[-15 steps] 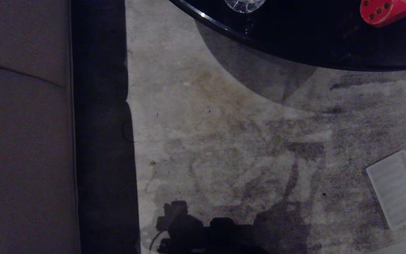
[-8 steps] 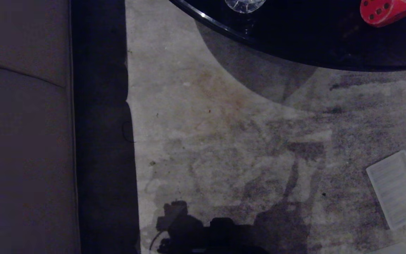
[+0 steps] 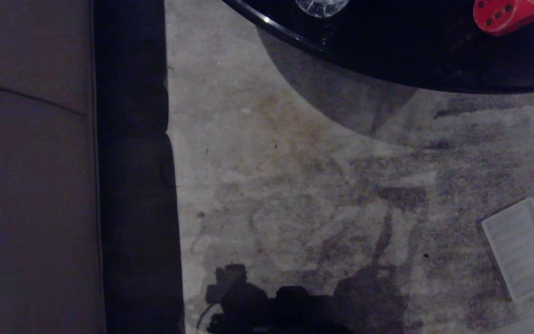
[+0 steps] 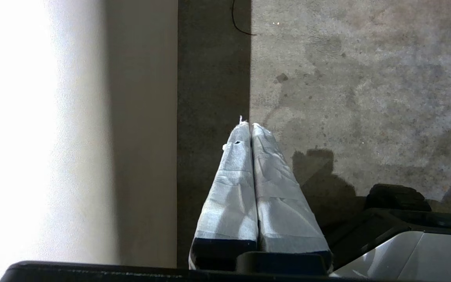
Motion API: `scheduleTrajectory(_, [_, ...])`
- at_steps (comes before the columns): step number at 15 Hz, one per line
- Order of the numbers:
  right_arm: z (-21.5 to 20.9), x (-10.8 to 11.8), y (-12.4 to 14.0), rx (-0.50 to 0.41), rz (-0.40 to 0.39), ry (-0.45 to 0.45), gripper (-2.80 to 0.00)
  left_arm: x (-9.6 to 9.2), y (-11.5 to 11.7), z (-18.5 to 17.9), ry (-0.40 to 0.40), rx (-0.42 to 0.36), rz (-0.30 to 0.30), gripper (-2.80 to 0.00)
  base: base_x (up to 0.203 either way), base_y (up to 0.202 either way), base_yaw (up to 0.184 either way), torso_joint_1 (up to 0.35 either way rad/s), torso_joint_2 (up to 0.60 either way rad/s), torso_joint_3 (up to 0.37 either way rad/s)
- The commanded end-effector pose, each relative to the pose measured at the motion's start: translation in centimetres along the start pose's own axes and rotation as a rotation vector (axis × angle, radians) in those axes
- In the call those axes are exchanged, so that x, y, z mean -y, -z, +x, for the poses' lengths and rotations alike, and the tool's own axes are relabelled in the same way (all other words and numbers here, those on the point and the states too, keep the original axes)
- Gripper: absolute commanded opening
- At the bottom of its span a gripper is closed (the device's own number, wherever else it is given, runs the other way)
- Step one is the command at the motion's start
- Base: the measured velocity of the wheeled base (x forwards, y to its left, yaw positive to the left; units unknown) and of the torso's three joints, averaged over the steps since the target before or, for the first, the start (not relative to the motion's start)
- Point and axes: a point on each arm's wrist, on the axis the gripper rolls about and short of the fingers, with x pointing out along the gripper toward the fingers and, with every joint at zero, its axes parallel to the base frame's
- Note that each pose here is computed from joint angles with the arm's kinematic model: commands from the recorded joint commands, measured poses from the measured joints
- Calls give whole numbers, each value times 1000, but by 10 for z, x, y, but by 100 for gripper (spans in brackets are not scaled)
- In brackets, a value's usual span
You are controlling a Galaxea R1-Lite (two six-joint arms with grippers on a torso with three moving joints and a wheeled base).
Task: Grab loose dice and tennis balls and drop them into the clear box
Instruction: Put the ball in the box
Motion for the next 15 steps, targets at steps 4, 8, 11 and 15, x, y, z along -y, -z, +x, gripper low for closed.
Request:
scheduleTrajectory(4, [1,0,2,-9,0,-1,-280,0,0,0,0,0,1,-280,0,0,0,0,0,0])
scheduleTrajectory(8, [1,0,2,-9,0,-1,-280,0,0,0,-15,2,-27,-280,0,0,0,1,1,7])
scheduleTrajectory(11, [1,0,2,-9,0,-1,-280,-1,0,0,-34,4,-73,-280,0,0,0,0,0,140])
scheduleTrajectory(15, [1,0,2,-10,0,1,-280,-1,0,0,-32,6,-73,-280,0,0,0,4,3,192])
